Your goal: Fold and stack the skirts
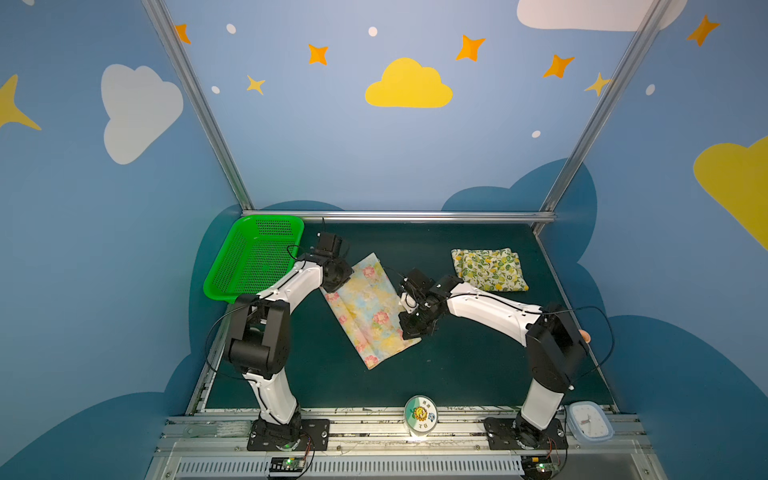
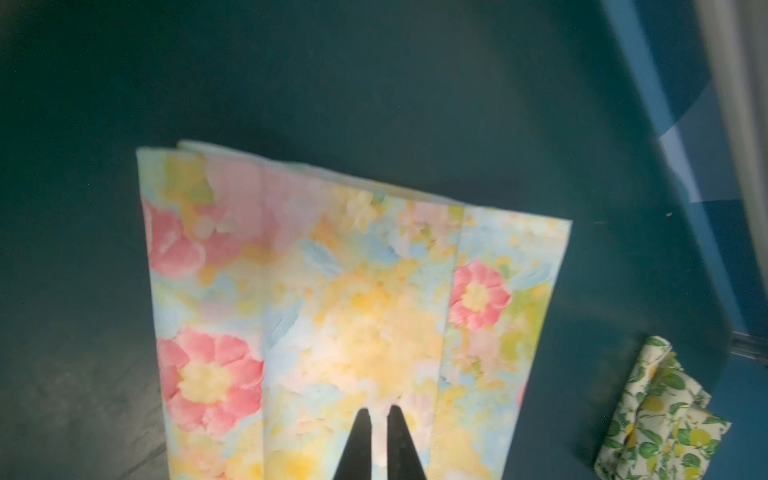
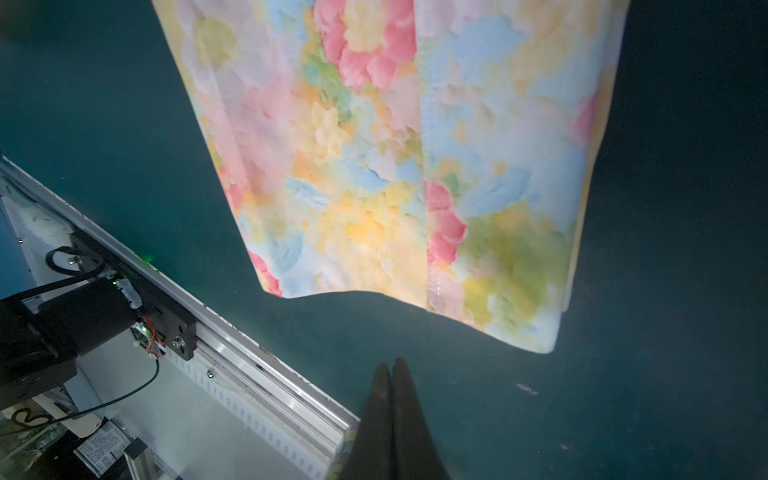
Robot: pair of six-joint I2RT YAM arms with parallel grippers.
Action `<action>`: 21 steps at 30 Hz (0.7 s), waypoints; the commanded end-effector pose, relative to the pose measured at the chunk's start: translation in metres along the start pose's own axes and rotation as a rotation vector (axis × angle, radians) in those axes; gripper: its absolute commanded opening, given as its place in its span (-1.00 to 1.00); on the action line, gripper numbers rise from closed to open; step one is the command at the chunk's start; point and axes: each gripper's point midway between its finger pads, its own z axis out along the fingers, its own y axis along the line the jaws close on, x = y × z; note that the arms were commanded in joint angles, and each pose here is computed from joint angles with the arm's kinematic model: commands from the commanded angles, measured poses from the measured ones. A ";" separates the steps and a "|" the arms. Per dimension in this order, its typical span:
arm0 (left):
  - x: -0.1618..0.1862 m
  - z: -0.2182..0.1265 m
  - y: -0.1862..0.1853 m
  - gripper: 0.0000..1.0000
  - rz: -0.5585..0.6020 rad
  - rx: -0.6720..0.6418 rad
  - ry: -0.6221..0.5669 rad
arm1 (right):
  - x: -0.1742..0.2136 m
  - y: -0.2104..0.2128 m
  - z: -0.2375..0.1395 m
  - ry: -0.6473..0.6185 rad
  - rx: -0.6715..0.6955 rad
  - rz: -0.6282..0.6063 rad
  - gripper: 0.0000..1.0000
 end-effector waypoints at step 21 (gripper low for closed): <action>0.049 0.051 0.035 -0.91 0.004 -0.105 0.113 | -0.028 -0.077 0.049 0.082 0.165 0.151 -1.00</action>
